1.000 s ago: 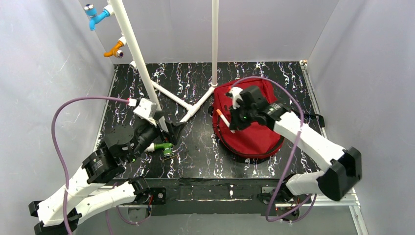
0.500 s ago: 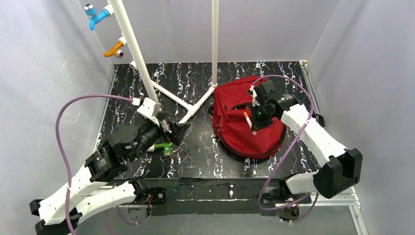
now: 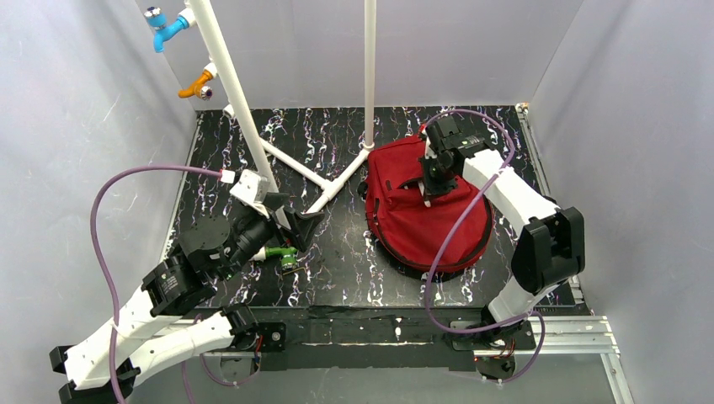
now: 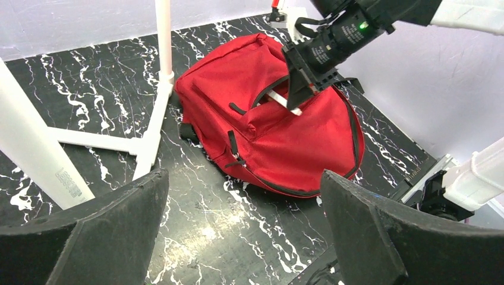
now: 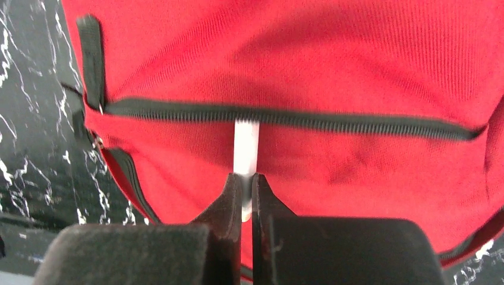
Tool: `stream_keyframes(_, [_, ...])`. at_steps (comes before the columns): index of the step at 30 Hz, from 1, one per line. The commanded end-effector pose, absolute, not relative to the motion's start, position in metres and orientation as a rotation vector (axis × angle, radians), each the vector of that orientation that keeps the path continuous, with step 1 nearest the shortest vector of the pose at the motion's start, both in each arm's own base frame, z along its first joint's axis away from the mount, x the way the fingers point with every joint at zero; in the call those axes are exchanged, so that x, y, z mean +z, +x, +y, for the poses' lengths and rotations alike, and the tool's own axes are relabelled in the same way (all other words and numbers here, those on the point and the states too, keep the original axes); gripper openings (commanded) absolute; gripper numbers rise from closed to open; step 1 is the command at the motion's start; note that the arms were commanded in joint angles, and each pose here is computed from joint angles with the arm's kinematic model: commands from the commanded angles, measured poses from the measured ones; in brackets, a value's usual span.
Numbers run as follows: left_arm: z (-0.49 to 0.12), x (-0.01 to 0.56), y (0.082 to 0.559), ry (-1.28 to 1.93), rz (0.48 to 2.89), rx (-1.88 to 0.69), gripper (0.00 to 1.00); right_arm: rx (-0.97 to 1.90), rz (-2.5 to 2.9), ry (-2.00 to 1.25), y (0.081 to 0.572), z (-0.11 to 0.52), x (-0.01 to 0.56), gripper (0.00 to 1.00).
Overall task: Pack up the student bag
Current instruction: Place the stationery in the student bag.
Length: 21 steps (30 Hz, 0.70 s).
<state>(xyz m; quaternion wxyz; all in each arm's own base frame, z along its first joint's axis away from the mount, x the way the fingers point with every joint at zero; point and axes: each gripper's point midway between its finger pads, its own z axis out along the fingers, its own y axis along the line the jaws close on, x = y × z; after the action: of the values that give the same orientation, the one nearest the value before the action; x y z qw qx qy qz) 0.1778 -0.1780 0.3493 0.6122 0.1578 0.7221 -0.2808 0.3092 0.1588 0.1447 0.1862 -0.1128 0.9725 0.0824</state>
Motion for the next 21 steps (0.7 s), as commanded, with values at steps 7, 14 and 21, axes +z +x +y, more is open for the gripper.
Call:
stream_keyframes(7, [-0.173, 0.354, 0.177, 0.333, 1.653, -0.657, 0.98, 0.262, 2.353, -0.154, 0.390, 0.176, 0.156, 0.01])
stream_keyframes(14, [-0.181, 0.348, 0.176, 0.328, 1.681, -0.691, 0.98, 0.264, 2.208, -0.105, 0.409, 0.175, 0.152, 0.06])
stream_keyframes(21, [-0.199, 0.333, 0.174, 0.329, 1.735, -0.762, 0.97, 0.290, 2.086, -0.113, 0.413, 0.176, 0.163, 0.33])
